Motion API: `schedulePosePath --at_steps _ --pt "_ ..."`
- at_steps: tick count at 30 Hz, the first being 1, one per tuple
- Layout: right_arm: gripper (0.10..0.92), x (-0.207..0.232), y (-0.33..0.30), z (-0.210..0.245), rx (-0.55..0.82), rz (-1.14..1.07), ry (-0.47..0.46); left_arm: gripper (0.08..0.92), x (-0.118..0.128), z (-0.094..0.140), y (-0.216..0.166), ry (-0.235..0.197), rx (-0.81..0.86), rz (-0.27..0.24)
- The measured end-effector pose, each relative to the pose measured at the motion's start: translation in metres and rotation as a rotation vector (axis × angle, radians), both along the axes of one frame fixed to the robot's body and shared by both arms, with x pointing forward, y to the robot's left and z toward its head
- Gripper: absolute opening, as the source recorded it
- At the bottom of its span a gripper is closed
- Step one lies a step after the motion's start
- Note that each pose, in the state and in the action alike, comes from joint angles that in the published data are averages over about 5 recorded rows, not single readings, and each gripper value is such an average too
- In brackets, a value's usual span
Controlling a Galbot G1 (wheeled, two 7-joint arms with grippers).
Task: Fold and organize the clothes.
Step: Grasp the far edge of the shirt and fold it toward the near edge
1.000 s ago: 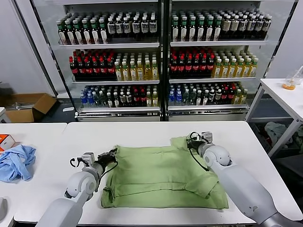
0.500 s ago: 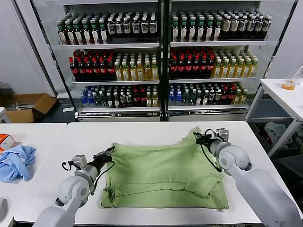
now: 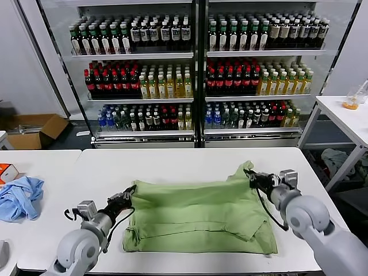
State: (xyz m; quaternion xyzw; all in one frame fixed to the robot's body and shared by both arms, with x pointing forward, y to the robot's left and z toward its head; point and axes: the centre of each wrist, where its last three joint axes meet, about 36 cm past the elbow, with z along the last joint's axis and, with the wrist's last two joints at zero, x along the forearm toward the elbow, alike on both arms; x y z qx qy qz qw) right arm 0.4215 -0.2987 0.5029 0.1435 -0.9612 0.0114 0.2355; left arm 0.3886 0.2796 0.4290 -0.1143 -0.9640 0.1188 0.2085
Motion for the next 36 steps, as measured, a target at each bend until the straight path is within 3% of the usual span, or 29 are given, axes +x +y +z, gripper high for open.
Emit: schedulePosePath --at_steps 16,20,25,32,36 --pt "0.135 -0.053 0.0 -0.04 -0.072 -0.009 0.102 0.086 -0.045 -0.012 -0.005 0.078 0.128 -0.034" --pt "0.242 -0.061 0.004 -0.045 -0.091 0.002 0.11 0.125 -0.051 -0.014 -0.009 0.085 0.15 -0.041" --pt "0.38 -0.07 0.007 -0.046 -0.114 0.013 0.102 0.263 -0.06 -0.013 -0.017 0.062 0.184 -0.029" --pt "0.571 -0.076 0.014 -0.047 -0.128 0.017 0.084 0.453 -0.075 -0.006 -0.027 -0.009 0.241 0.048" --pt "0.684 -0.077 0.017 -0.048 -0.131 0.017 0.077 0.566 -0.085 -0.007 -0.035 -0.028 0.266 0.098"
